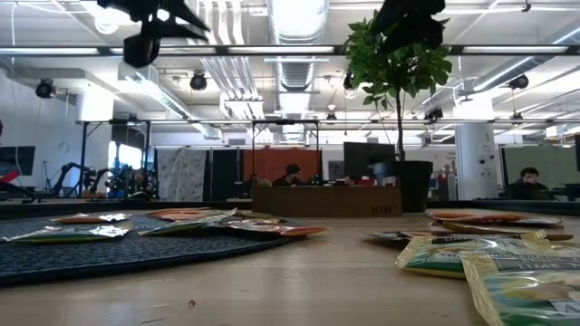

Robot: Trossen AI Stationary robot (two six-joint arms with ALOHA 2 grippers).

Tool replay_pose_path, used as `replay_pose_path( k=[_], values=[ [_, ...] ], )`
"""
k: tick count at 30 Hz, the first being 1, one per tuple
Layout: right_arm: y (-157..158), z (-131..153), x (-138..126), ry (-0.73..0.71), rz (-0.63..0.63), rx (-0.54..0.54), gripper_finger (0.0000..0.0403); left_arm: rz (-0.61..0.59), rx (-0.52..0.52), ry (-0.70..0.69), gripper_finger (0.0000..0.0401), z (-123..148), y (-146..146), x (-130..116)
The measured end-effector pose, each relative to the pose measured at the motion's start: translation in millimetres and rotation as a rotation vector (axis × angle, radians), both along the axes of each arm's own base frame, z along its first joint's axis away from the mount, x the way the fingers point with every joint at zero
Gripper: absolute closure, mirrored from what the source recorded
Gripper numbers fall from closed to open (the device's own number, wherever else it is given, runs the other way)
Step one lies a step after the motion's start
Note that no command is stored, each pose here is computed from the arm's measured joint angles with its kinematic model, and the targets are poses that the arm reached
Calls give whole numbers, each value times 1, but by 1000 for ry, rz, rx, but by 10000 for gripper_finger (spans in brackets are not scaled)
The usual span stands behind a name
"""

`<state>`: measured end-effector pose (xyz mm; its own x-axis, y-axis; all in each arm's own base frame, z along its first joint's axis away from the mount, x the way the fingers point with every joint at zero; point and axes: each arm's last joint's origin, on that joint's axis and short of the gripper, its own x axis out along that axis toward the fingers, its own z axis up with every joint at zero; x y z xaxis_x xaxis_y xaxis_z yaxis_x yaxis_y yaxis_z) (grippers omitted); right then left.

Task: Pick & Place Tea
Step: Put the white tea bag into the left section of the brown wooden organizer

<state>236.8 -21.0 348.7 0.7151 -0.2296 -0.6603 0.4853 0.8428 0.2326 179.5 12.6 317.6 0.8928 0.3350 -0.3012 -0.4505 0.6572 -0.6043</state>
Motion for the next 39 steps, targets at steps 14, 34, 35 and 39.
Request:
replay_pose_path(
  k=[14, 34, 35, 39],
  values=[
    [1, -12, 0, 81, -3, 60, 165, 310, -275, 656, 243, -80, 46, -10],
    [2, -39, 13, -35, -33, 169, 167, 144, -565, 547, 243, -162, 110, -11],
    [2, -40, 13, -35, -36, 172, 167, 141, -564, 563, 243, -164, 110, -10],
    [2, -43, 13, -27, -49, 183, 167, 142, -576, 593, 243, -174, 113, -7]
  ],
)
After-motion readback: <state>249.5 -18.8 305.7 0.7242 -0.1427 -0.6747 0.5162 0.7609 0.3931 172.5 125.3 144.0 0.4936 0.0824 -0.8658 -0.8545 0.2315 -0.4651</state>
